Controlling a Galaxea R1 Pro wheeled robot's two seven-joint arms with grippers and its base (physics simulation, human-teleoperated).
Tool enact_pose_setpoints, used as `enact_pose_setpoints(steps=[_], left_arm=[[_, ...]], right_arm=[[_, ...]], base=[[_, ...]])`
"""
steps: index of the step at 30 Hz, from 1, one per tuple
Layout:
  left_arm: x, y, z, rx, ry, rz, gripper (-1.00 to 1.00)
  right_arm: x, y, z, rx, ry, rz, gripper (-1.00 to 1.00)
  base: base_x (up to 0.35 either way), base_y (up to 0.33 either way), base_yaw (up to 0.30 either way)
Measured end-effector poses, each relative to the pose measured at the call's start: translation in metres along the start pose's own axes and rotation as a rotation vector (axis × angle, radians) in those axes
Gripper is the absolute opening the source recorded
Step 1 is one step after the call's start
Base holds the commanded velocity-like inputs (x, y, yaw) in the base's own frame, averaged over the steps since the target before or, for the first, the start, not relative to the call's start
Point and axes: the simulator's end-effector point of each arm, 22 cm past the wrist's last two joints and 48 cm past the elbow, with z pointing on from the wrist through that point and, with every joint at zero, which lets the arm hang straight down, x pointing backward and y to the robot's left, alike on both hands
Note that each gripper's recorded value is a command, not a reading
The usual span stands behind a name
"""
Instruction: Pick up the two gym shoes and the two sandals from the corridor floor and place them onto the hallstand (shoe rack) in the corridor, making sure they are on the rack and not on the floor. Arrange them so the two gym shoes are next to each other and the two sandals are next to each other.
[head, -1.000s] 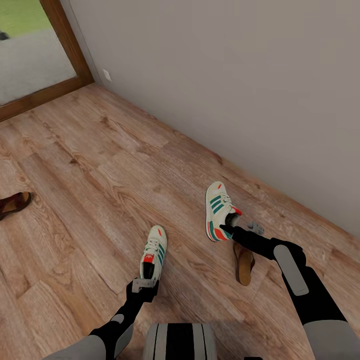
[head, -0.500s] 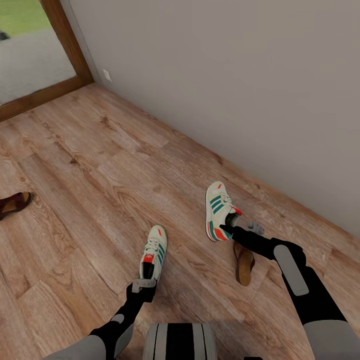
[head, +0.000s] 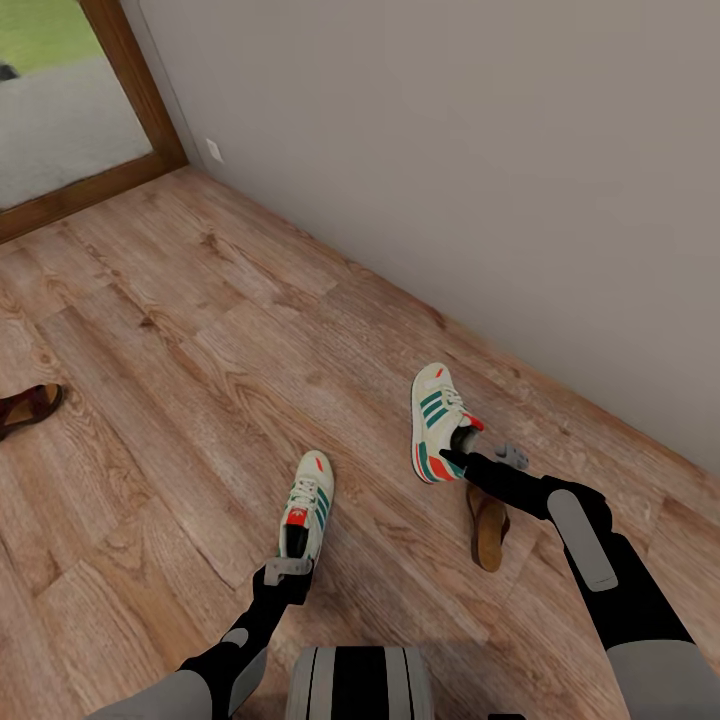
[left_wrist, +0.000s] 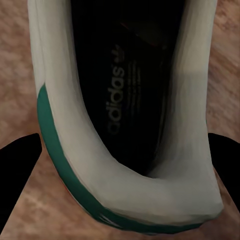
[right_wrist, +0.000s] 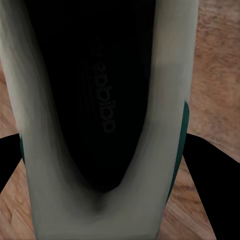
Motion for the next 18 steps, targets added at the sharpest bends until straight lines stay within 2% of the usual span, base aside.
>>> enact_pose_setpoints(steps=[18], left_arm=[[-0.041, -0.003, -0.008, 0.003, -0.069, 0.015, -1.00]], right_arm=[[-0.023, 0.030, -0.023, -0.035, -0.050, -0.031, -1.00]], base=[[0.000, 0.000, 0.000]])
